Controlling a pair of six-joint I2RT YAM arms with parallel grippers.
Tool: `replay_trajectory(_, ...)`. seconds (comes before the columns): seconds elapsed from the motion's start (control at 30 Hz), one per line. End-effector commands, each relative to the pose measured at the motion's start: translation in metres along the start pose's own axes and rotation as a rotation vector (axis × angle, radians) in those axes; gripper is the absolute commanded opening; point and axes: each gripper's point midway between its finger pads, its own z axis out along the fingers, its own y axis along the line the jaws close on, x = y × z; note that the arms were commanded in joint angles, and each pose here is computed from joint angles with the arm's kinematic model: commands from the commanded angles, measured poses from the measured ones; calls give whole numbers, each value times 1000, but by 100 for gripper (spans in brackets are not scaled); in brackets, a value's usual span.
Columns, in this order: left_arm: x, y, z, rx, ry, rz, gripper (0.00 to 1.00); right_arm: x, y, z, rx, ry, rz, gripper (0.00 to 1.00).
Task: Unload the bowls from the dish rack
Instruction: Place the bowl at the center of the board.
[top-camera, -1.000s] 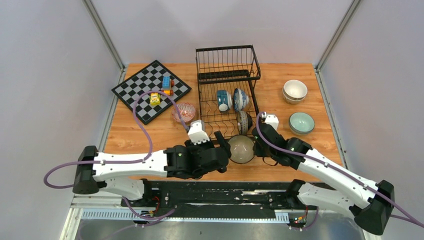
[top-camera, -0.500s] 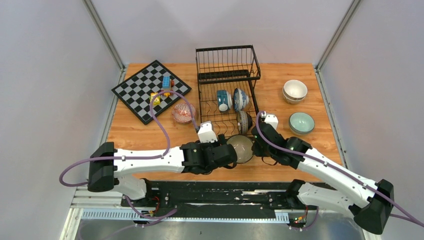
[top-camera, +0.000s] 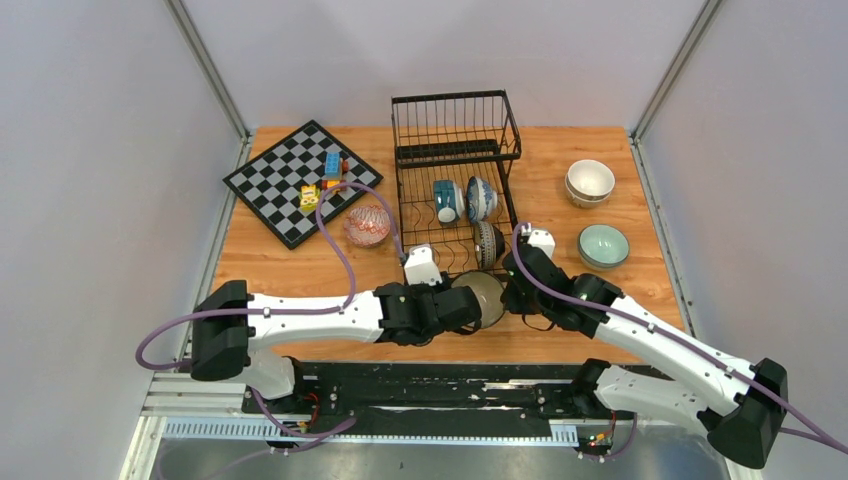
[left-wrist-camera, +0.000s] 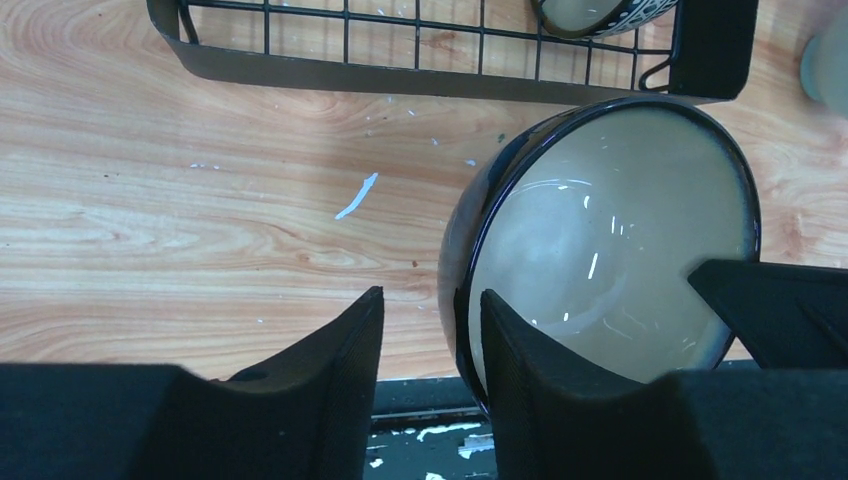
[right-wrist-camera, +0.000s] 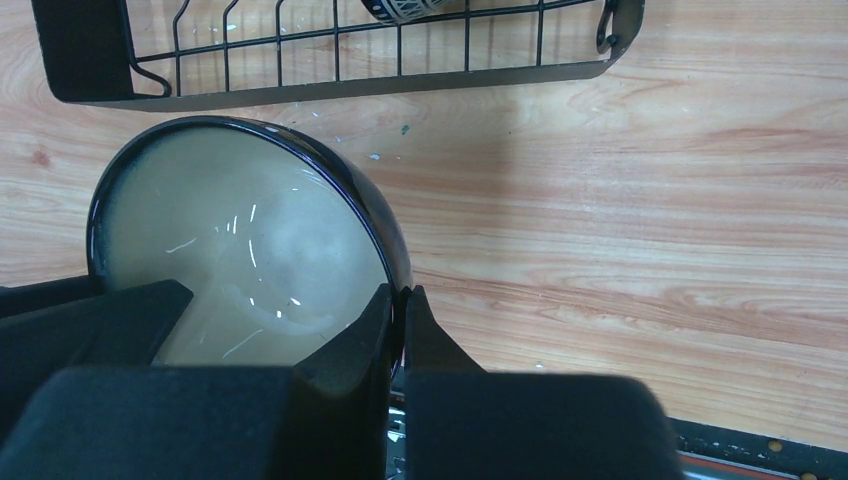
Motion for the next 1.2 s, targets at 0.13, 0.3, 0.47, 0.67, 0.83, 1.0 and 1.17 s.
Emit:
replay_trajectory(0.13,-5,-9,1,9,-6,-25,22,-26,24,-8,-77,-67,69,0)
replay_trajectory(0.3,-3,-12,2,18,4,-30,11,-25,25,-8,-83,-65,65,0)
replay_trajectory(0.47,-1,-13,3,30,7,-24,0,-25,31,-10,-120,-60,41,0)
replay_trajectory(0.67,-5,-18,0,94,-10,10,0,-26,43,-16,-195,-54,-7,23)
replay_trajectory(0.83,-19,-8,-5,101,-66,36,0,-26,49,-22,-240,-47,-45,54)
replay_trajectory(1.0,-32,7,-8,107,-102,23,0,-34,53,-34,-272,-74,-77,66)
replay_trajectory(1.17,-56,31,-18,98,-153,-2,0,-41,57,-49,-324,-106,-125,66)
